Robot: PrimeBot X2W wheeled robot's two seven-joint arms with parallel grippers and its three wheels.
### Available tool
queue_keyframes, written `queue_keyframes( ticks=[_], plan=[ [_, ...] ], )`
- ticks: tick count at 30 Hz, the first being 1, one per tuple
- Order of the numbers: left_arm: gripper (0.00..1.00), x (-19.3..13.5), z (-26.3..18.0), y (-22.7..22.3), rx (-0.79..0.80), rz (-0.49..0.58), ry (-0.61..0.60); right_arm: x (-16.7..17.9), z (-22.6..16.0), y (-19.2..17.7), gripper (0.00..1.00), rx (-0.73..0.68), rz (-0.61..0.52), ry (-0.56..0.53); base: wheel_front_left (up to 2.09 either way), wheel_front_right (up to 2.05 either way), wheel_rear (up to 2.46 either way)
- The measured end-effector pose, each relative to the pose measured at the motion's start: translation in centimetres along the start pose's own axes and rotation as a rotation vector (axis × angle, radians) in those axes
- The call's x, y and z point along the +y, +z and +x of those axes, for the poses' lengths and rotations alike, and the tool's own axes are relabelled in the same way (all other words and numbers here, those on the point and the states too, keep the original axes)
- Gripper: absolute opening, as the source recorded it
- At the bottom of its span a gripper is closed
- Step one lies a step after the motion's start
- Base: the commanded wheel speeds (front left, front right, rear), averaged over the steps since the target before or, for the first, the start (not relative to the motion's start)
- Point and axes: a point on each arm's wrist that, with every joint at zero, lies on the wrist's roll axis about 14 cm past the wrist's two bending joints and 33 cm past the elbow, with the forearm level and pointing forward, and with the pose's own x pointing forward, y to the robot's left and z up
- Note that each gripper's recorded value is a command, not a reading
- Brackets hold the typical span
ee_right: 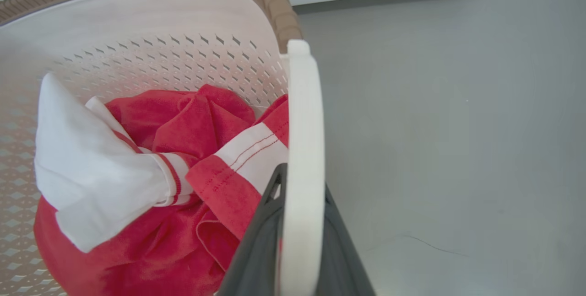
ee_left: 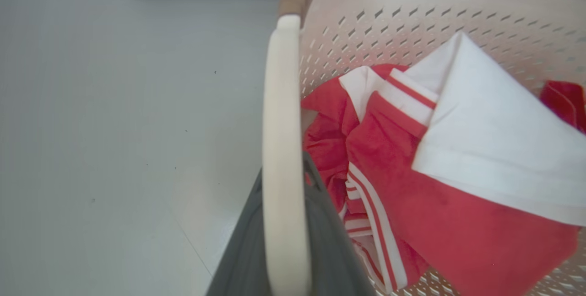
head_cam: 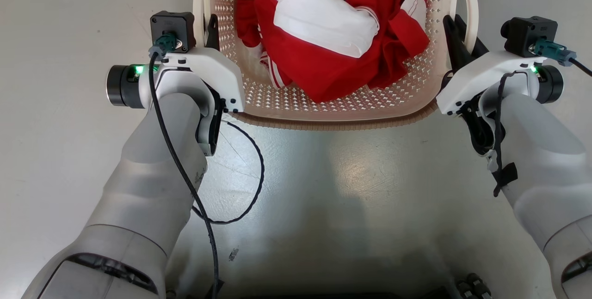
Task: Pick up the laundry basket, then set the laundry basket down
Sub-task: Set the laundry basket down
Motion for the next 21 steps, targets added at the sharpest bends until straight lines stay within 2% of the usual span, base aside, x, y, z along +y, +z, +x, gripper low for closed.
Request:
queue_keyframes(
  ticks=[21],
  plan=[
    [0.00, -0.03, 0.95, -0.09, -0.005, -0.010, -0.001, -0.30, 0.81, 0.34, 0.00, -0.024, 0.004, 0.002, 0.00, 0.00, 0.00]
  ],
)
